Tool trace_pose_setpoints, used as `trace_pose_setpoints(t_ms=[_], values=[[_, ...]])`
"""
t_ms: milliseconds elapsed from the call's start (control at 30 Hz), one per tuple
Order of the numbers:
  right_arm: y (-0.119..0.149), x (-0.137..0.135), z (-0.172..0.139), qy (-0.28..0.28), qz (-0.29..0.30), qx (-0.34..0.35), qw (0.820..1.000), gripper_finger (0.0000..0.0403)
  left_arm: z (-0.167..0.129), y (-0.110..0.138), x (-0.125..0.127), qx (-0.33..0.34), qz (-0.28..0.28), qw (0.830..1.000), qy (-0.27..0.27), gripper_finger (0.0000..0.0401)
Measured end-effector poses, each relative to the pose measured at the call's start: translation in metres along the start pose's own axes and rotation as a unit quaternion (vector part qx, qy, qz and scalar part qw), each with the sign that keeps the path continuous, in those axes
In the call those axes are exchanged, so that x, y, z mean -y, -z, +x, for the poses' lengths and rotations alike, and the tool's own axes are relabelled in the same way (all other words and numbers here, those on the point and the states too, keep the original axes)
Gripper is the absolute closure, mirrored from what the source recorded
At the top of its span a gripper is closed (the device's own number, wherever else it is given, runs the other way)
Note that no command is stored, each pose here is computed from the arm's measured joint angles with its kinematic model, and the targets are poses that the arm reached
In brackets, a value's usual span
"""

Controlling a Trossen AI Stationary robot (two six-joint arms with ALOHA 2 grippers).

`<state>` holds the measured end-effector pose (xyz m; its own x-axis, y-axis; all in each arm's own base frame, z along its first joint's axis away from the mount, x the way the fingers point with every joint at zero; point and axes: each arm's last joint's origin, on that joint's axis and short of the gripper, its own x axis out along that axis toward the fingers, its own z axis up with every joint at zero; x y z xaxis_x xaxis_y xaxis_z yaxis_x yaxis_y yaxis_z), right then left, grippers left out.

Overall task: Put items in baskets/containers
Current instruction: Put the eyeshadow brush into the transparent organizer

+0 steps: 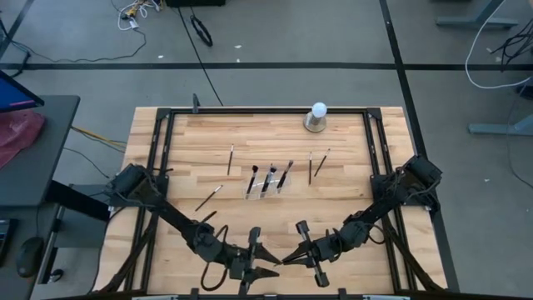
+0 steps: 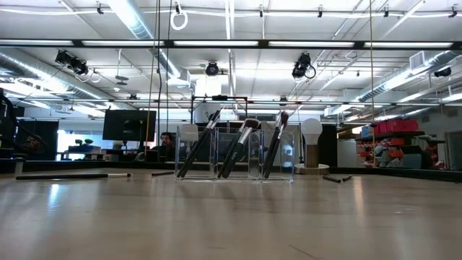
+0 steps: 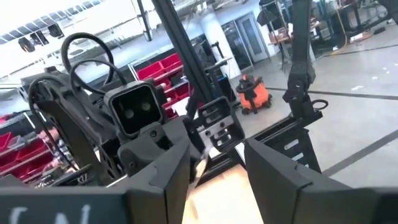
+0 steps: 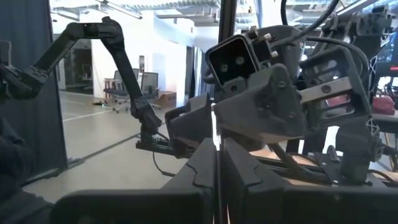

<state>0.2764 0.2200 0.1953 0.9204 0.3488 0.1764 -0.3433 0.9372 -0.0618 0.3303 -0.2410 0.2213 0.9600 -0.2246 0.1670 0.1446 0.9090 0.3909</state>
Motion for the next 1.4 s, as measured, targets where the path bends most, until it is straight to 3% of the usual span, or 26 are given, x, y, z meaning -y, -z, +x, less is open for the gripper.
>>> trace_pose_setpoints(t_ms=[367, 633, 767, 1033, 1200, 1400], values=[[0.0, 0.001, 0.0, -0.002, 0.005, -0.001, 1.0, 0.0393, 0.002, 0.003, -0.005, -0.005, 0.002, 1.0, -0.005, 0.029], [0.001, 0.0, 0.0, -0.003, 0.005, -0.001, 1.0, 0.0392, 0.003, 0.005, -0.005, -0.011, 0.001, 1.0, -0.004, 0.038], [0.003, 0.0, 0.0, 0.001, 0.002, -0.013, 1.0, 0.0385, 0.002, 0.006, -0.004, -0.02, -0.011, 1.0, 0.0, 0.0385], [-0.001, -0.002, -0.007, 0.139, -0.006, -0.064, 0.988, 0.031, -0.021, -0.022, -0.007, -0.146, -0.021, 0.988, -0.04, 0.0388], [-0.01, -0.006, -0.019, 0.22, -0.021, -0.112, 0.969, 0.0271, -0.048, -0.041, -0.038, -0.245, -0.082, 0.964, -0.064, 0.0385], [-0.009, -0.009, -0.023, 0.228, -0.006, -0.128, 0.965, 0.0261, -0.072, -0.044, -0.11, -0.337, -0.144, 0.922, -0.122, 0.0387]])
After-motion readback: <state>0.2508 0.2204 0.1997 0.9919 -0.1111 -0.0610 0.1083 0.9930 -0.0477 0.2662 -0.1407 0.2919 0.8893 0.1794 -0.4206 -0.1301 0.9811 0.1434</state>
